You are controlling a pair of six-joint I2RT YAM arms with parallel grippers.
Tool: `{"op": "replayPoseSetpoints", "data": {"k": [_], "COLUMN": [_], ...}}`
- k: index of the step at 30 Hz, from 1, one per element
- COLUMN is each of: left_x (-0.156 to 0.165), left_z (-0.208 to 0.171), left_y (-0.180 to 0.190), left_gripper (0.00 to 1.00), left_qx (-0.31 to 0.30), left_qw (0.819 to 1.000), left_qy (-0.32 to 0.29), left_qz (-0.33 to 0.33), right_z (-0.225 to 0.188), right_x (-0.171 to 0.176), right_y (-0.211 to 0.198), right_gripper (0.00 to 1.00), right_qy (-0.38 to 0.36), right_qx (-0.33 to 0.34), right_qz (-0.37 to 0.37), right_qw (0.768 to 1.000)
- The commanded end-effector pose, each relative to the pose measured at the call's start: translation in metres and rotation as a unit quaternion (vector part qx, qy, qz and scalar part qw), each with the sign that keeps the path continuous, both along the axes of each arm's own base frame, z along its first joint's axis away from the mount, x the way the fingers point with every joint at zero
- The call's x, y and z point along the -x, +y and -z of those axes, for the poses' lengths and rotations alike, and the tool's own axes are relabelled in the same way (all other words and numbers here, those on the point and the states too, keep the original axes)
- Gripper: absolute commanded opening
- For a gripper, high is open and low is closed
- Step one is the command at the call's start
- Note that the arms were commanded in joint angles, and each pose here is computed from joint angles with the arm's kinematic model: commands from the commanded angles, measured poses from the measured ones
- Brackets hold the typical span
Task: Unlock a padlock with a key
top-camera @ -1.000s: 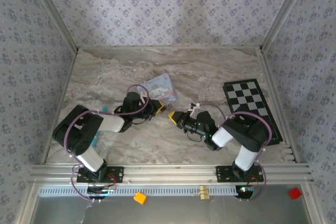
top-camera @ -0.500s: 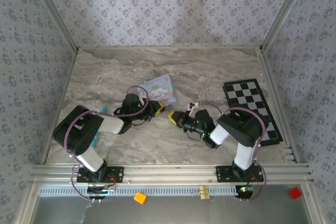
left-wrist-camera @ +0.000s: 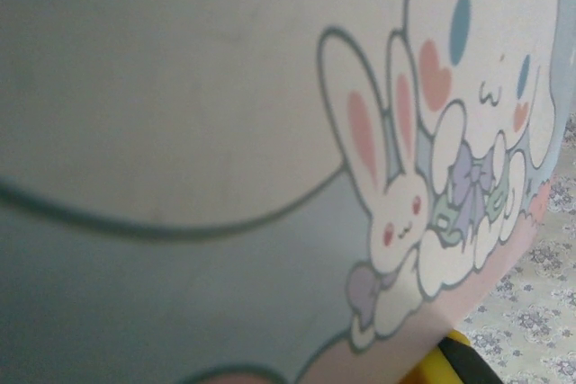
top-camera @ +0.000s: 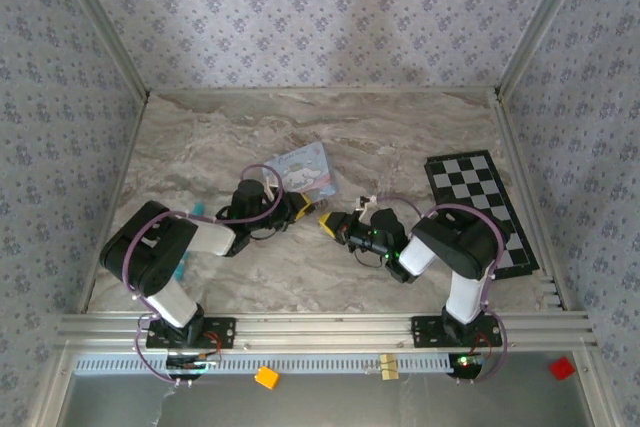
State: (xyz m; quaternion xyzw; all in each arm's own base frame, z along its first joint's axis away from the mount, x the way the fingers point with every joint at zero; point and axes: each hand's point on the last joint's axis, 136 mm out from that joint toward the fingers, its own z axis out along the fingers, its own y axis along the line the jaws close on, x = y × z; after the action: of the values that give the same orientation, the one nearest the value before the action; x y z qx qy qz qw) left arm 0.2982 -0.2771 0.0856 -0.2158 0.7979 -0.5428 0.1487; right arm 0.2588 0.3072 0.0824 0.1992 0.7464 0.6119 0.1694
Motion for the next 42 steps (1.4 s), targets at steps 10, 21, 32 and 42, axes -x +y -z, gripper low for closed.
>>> {"op": "replayPoseSetpoints", "data": {"k": [10, 21, 32, 42], "left_x": [0.003, 0.004, 0.006, 0.007], "left_z": [-0.027, -0.031, -0.04, -0.045], "left_y": [-0.007, -0.009, -0.012, -0.009], "left_gripper": [0.0, 0.0, 0.0, 0.0], "left_qx": [0.038, 0.045, 0.061, 0.062], "left_qw": [0.999, 0.998, 0.997, 0.997], "left_qy": [-0.026, -0.03, -0.034, -0.047], "left_qz": [0.013, 0.016, 0.015, 0.007], "right_z": [-0.015, -0.022, -0.028, -0.035], "right_x": [-0.003, -0.005, -0.004, -0.008], "right_y": [0.0, 0.002, 0.007, 0.005], "right_gripper": [0.0, 0.0, 0.0, 0.0], "right_qy": [-0.021, -0.028, -0.029, -0.016], "right_qx": [-0.014, -0.022, -0.031, -0.049], "right_qz": [0.01, 0.01, 0.005, 0.02], "right_qw": [1.0, 0.999, 0.999, 0.998]}}
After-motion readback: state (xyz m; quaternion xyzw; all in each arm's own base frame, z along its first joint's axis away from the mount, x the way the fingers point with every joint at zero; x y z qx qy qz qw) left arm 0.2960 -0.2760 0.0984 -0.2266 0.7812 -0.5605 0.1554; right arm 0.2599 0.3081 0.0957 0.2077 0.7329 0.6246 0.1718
